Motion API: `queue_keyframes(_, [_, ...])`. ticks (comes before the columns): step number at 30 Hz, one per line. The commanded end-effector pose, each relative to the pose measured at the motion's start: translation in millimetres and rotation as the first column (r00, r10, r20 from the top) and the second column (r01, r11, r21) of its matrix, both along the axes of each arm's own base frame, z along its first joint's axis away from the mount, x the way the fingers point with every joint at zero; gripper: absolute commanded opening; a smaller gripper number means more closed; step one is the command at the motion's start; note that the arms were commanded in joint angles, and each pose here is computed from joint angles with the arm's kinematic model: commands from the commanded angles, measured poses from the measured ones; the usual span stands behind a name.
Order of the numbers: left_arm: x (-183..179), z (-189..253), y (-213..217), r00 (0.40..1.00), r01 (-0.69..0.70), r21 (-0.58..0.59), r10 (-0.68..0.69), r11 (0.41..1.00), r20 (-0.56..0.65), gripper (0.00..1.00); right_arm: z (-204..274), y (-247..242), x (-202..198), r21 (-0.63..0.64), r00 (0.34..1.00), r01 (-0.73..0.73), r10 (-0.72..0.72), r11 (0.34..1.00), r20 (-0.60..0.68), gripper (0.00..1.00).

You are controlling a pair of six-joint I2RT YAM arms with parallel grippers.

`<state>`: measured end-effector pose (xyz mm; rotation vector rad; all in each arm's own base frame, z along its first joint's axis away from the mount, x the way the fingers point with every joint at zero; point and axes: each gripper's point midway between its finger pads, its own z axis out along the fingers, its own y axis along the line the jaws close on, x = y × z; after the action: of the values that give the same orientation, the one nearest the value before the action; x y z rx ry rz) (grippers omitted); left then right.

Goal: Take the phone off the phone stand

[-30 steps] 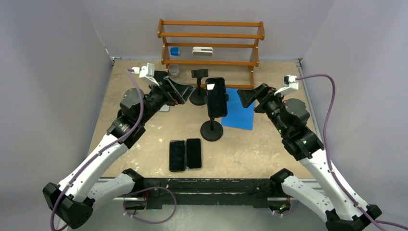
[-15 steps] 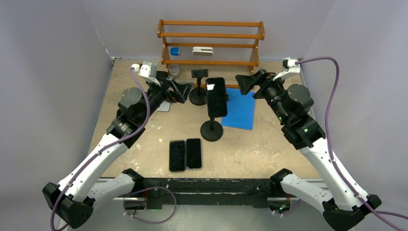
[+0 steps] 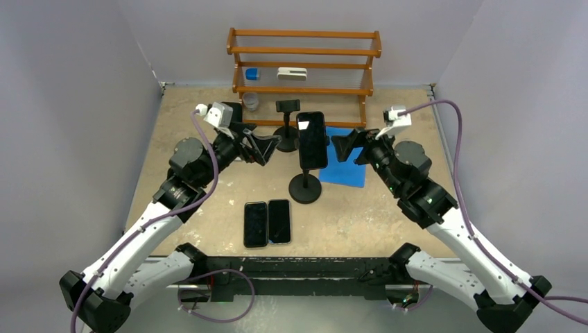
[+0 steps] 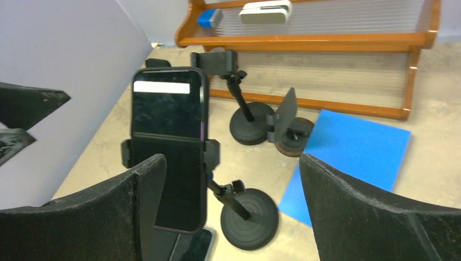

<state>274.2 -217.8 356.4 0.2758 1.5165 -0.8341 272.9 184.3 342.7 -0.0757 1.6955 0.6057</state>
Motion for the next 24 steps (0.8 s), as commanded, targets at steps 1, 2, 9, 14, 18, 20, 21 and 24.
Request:
queue_keyframes(1, [-9.0,20.9,-7.1,0.995,0.05,-0.014,-0.049,0.999,0.085,0.98,25.9,-25.3,-7.0,0.121,0.989,0.092,-0.105,0.988,0.101,0.94])
queue_keyframes(2, [-9.7,19.9,-8.4,0.995,0.054,-0.013,-0.053,0.998,0.082,0.98,27.3,-23.8,-12.5,0.157,0.99,0.068,-0.085,0.985,0.11,0.95])
queue_keyframes(9, [-9.5,10.5,-15.7,0.997,0.065,-0.012,-0.064,0.998,0.053,0.97,49.7,1.9,-31.0,0.141,0.974,-0.127,0.097,0.982,0.203,0.93])
queue_keyframes(14, [-11.4,10.2,-17.9,0.996,0.074,-0.02,-0.073,0.997,0.045,0.96,52.8,13.3,-37.7,0.091,0.967,-0.2,0.182,0.975,0.18,0.93])
queue_keyframes(18, [-14.6,10.8,-20.7,0.995,0.089,-0.022,-0.088,0.996,0.046,0.95,50.4,19.1,-42.7,0.063,0.963,-0.24,0.229,0.969,0.14,0.96])
queue_keyframes(20, [-15.5,10.0,-22.2,0.995,0.094,-0.021,-0.093,0.995,0.043,0.95,38.8,19.4,-33.1,0.037,0.979,-0.198,0.196,0.98,0.052,0.94])
queue_keyframes(21, [-15.9,9.3,-23.0,0.994,0.097,-0.021,-0.097,0.995,0.04,0.95,36.2,18.1,-30.5,0.034,0.984,-0.174,0.173,0.984,0.028,0.93])
queue_keyframes(24, [-16.7,8.5,-24.4,0.994,0.1,-0.018,-0.099,0.995,0.035,0.94,31.8,18.1,-29.7,0.04,0.992,-0.123,0.123,0.992,-0.019,0.93])
